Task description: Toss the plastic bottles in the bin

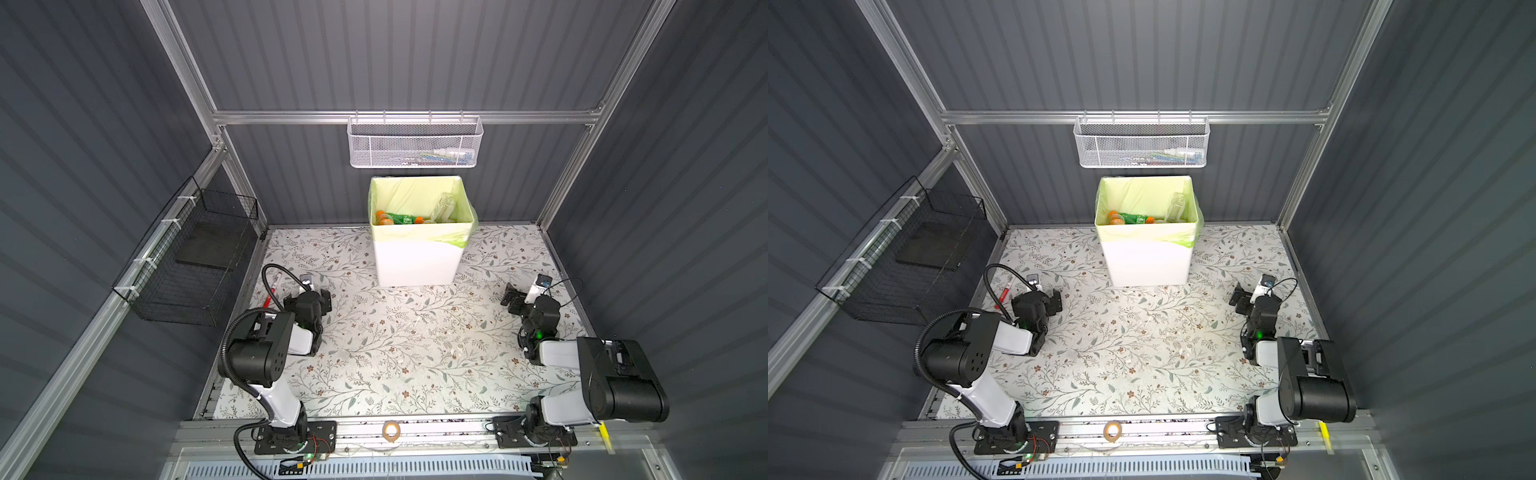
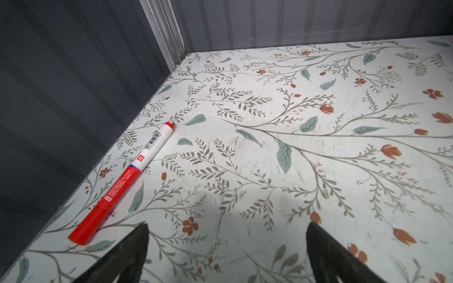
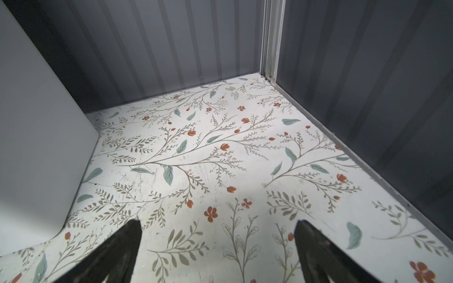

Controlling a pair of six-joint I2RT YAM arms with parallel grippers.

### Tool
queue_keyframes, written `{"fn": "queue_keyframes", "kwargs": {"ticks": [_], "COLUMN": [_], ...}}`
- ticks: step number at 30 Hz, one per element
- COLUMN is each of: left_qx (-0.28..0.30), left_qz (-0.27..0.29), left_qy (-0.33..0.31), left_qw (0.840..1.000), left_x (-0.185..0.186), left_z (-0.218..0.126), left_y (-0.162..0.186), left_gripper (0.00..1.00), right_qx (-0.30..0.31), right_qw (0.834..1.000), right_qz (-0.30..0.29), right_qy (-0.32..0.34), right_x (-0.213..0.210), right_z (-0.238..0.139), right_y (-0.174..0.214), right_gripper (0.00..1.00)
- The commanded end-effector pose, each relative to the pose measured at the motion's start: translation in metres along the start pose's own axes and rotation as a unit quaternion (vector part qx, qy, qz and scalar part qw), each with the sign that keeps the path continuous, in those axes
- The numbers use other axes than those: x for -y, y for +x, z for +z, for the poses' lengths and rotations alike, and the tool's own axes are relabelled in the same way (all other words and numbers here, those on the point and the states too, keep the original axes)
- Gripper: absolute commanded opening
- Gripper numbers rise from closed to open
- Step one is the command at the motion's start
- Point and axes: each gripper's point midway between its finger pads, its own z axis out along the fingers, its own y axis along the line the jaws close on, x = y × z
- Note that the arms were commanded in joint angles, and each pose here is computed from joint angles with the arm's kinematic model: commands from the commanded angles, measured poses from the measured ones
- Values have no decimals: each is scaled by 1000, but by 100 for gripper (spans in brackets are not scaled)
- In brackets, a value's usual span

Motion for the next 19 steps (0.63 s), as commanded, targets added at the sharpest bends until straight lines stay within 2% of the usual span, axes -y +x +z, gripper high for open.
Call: {"fn": "queue_keyframes", "kwargs": {"ticks": [1, 19], "left_qx": [11, 7], "left_qz": [-13, -14], "left_qy": [0, 4], "left_qw": [1000, 1000], "left_x": [-1, -2], "left_z": [1, 2], "left_y": [-9, -8], "left_gripper": [100, 100], "right_qx": [24, 24], "right_qw": [1000, 1000], "right_qz": [-5, -4], "right_qy": [-11, -11], "right_x": [-5, -5], "right_z": [0, 0], "right_y": [-11, -11], "right_gripper": [99, 99]}}
